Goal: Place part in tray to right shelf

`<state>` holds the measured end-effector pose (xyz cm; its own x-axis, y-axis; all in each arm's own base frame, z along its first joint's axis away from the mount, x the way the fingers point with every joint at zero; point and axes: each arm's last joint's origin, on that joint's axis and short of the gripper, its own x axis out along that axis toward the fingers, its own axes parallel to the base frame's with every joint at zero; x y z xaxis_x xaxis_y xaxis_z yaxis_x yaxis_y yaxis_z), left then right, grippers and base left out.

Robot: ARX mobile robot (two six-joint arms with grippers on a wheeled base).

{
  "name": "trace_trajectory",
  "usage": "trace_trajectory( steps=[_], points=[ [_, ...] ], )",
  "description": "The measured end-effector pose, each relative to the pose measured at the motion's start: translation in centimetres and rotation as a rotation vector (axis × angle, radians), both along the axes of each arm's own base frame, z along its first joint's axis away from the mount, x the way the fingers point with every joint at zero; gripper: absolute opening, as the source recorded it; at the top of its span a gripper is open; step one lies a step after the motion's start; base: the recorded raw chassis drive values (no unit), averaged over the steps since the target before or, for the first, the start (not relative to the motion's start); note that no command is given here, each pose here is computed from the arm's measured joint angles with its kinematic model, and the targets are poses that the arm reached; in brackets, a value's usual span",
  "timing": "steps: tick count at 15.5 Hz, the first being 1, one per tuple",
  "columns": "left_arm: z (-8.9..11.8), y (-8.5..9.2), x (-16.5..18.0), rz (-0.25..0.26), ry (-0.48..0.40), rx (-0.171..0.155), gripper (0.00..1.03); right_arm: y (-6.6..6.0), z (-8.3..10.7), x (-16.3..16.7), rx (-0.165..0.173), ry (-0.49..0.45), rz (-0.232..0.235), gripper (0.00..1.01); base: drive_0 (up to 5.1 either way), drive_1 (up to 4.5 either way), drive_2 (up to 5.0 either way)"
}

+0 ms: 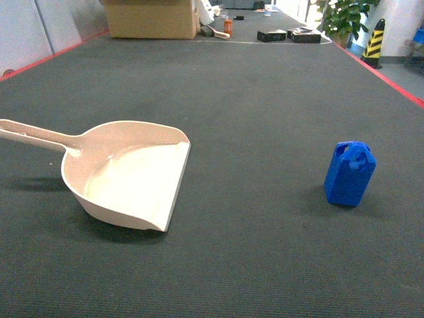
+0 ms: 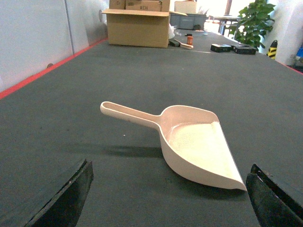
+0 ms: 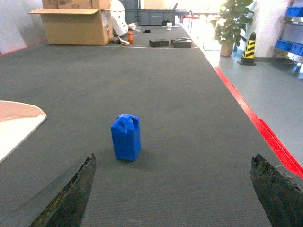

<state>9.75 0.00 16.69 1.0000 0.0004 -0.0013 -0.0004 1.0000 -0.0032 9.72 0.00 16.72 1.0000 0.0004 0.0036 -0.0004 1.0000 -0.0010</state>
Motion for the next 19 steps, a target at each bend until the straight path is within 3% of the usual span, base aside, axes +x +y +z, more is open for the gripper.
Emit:
trace_trajectory(
  steps=[19],
  points=[
    [0.01,0.00,0.00,0.000,0.000,0.000,0.98,0.00,0.00,0.00,0.000,0.000,0.000,0.98,0.0,0.00,0.0]
  ],
)
